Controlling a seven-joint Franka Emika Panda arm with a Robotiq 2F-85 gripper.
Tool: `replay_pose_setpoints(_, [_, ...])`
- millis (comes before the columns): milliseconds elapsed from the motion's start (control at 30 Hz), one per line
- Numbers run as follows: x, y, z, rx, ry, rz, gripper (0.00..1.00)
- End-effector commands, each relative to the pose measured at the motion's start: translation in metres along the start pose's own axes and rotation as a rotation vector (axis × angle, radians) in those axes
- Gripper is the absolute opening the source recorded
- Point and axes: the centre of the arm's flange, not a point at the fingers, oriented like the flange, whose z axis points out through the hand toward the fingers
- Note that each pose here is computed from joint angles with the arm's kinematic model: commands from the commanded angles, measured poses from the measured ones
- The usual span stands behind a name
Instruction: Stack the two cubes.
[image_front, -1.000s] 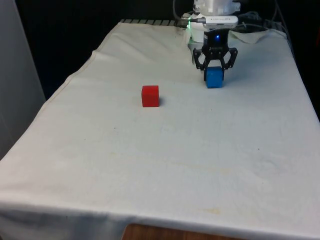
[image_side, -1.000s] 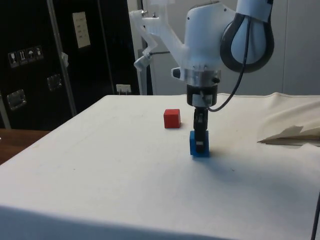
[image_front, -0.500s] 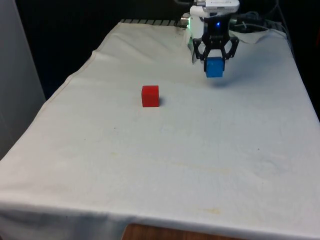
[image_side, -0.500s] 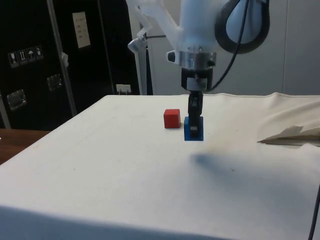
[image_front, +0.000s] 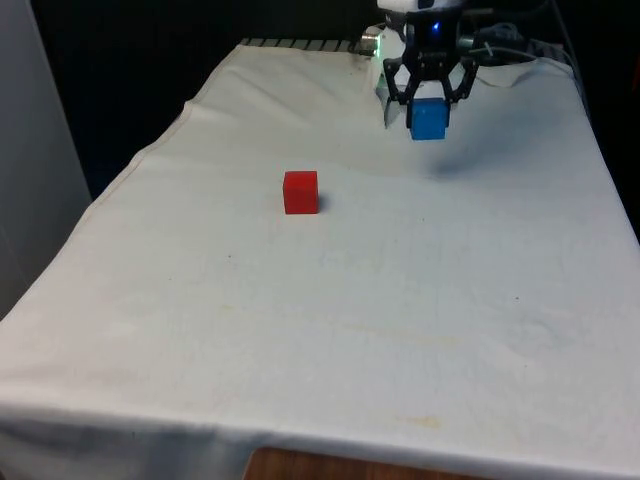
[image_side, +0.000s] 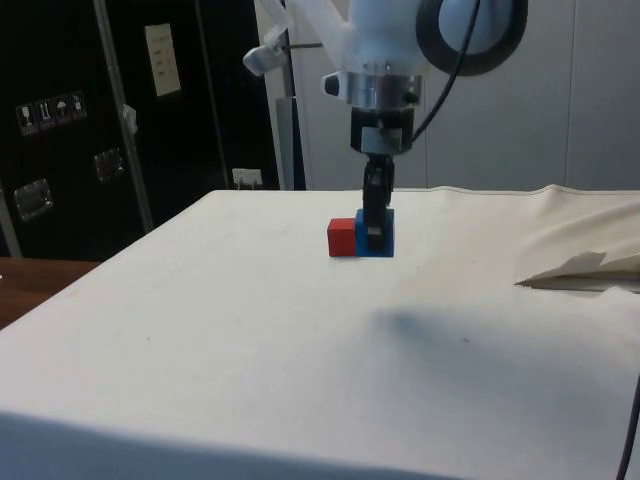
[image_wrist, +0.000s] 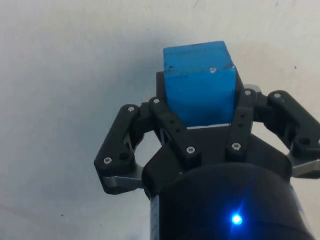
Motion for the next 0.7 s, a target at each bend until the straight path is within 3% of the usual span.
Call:
replay_pose_setpoints(0, [0.003,0.003,-0.003,0.001,-0.004,0.001,0.02])
replay_pose_setpoints(667, [0.042,0.035,-0.039,0.001,0.011,0.013,0.02])
